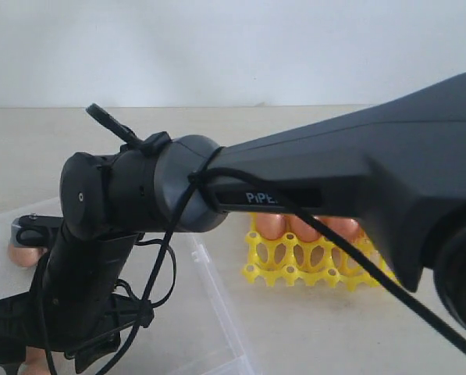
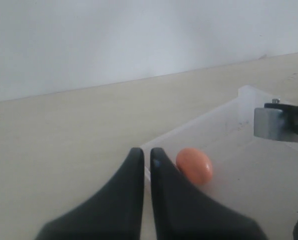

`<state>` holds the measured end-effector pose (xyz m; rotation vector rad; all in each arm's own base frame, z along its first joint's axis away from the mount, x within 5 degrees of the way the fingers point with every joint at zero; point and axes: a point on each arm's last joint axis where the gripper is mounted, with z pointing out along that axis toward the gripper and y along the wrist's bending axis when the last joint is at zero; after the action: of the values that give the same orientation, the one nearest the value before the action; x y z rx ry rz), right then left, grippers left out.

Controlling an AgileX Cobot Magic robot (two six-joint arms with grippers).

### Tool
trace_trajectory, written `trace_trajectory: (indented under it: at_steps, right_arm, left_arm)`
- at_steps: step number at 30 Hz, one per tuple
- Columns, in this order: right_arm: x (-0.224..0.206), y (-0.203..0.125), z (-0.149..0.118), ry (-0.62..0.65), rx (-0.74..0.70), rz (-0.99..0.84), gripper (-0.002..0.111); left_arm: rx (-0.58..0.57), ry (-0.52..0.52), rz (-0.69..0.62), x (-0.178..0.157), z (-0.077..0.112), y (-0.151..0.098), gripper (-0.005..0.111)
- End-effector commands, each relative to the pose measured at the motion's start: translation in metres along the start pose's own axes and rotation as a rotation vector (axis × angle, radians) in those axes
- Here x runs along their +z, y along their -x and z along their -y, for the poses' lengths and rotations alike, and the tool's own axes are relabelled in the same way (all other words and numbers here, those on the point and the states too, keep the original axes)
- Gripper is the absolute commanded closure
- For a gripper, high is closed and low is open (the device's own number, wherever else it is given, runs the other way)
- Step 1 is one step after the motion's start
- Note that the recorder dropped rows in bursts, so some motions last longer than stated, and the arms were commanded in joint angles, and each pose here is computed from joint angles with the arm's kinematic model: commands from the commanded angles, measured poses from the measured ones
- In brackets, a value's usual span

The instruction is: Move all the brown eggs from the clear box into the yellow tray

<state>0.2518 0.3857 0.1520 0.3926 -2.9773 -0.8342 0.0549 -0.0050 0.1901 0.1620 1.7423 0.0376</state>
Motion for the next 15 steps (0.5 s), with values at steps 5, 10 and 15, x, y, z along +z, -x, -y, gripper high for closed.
trace_trajectory:
  at_steps: [5, 10, 15]
  right_arm:
    - [0.017, -0.009, -0.007, 0.002, -0.008, -0.016, 0.050]
    - [0.022, -0.016, -0.017, 0.017, -0.037, 0.016, 0.050]
    - [0.025, -0.015, -0.012, -0.029, -0.044, 0.020, 0.050]
  left_arm:
    - [-0.007, -0.003, 0.007, 0.000, 0.000, 0.000, 0.103]
    - [-0.007, -0.003, 0.007, 0.000, 0.000, 0.000, 0.103]
    - [-0.007, -0.003, 0.007, 0.000, 0.000, 0.000, 0.103]
